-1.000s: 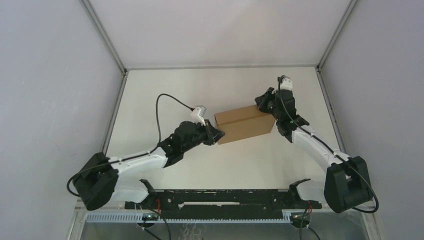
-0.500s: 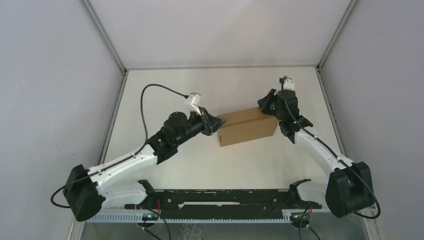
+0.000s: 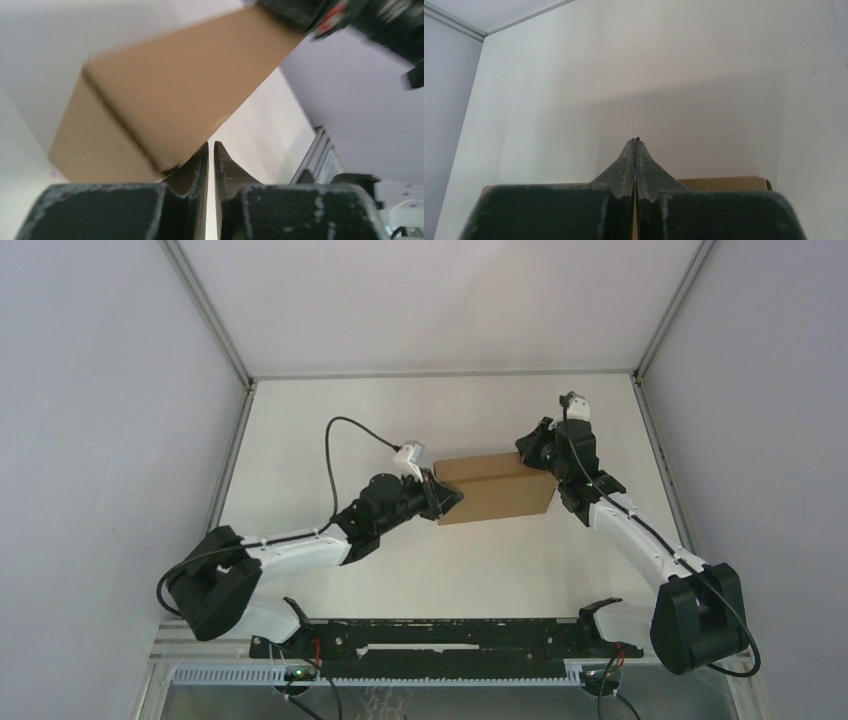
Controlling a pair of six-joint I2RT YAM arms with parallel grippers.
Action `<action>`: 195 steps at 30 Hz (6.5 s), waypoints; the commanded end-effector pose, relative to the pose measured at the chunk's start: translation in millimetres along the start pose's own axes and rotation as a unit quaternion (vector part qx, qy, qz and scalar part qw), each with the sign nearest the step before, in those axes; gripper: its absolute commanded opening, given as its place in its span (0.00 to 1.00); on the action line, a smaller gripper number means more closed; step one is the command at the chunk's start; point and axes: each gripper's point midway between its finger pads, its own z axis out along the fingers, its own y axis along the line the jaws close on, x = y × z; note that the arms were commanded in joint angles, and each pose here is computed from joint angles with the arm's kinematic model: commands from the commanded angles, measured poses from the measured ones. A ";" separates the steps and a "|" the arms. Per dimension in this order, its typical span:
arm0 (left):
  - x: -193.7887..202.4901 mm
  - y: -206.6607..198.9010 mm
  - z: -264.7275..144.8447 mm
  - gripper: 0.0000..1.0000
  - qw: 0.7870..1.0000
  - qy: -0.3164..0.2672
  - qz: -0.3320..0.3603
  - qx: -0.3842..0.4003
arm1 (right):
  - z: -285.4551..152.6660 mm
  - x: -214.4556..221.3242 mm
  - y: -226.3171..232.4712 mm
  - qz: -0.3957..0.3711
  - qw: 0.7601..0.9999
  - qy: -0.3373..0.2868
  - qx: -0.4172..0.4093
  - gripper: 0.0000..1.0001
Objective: Fold the paper box
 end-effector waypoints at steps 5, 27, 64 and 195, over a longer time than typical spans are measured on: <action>52.9 46.1 8.4 0.11 0.998 0.024 -0.042 -0.026 | -3.2 7.7 -4.1 -0.012 1.000 0.017 -0.001 0.03; -85.0 -48.6 -13.5 0.17 0.996 -0.076 0.017 0.053 | -0.5 13.4 1.4 -0.007 1.000 0.026 -0.005 0.03; 35.0 42.6 22.9 0.15 0.999 0.034 -0.034 -0.019 | -70.0 -48.6 -19.2 -0.038 0.999 0.015 0.035 0.07; -3.5 127.6 -6.1 0.26 0.987 0.101 -0.035 -0.123 | -27.5 1.8 -9.9 -0.035 0.986 0.164 0.012 0.04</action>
